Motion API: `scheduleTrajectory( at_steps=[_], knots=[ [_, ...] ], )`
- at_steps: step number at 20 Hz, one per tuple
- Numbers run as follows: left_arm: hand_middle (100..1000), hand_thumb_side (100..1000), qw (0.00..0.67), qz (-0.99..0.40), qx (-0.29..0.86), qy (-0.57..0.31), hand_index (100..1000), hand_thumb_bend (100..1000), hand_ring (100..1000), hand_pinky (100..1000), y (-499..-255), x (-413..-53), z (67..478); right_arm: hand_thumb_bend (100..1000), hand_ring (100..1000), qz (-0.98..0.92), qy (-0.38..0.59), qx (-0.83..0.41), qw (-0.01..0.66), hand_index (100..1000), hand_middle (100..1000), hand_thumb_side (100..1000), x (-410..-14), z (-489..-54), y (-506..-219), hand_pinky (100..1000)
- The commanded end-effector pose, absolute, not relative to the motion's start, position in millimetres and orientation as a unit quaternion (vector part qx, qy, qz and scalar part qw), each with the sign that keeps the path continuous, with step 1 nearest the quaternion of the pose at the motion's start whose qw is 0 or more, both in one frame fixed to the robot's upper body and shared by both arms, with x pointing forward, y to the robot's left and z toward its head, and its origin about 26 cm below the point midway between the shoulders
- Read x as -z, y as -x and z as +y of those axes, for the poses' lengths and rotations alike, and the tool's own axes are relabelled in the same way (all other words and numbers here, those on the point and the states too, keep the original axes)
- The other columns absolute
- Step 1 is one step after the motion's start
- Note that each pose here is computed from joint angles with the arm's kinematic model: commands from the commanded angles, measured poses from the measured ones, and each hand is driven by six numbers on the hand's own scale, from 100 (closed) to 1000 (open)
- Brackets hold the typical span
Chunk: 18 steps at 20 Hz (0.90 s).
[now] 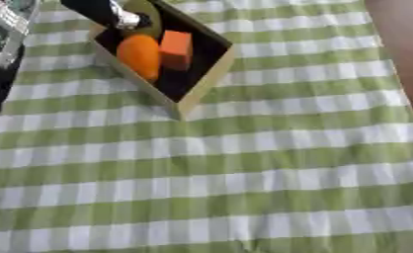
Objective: Pick up objects on the table and place them in the box.
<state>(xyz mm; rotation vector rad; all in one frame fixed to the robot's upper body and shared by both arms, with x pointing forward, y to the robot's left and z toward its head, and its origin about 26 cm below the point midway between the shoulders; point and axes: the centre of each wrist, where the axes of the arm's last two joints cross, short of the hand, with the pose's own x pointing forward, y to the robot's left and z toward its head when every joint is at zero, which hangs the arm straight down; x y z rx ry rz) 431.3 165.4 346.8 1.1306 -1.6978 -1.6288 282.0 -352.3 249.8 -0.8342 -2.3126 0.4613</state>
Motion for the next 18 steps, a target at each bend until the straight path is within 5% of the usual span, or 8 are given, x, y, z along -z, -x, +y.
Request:
scheduleTrajectory(
  at_steps=[1, 2, 3, 10, 18],
  knots=[
    [747, 617, 0.251, -0.65, 0.57, -0.435, 883, 490, 794, 817, -420, -369, 176, 100, 928, -0.88, 0.32, -0.178, 0.303, 899, 755, 493, -257, -353, -279, 946],
    [750, 680, 0.244, -0.667, 0.552, -0.437, 883, 421, 793, 819, -414, -374, 178, 100, 928, -0.88, 0.32, -0.178, 0.302, 899, 755, 504, -258, -353, -279, 946],
    [747, 619, 0.236, -0.684, 0.535, -0.437, 885, 429, 792, 823, -408, -379, 179, 100, 928, -0.881, 0.32, -0.178, 0.3, 898, 755, 495, -258, -353, -279, 946],
    [733, 575, 0.173, -0.826, 0.386, -0.373, 874, 247, 772, 805, -351, -404, 199, 100, 928, -0.883, 0.325, -0.173, 0.291, 897, 756, 499, -259, -355, -278, 945],
    [724, 584, 0.169, -0.916, 0.228, -0.282, 881, 245, 756, 788, -301, -383, 227, 100, 925, -0.89, 0.329, -0.171, 0.266, 892, 757, 508, -261, -354, -279, 942]
  ],
)
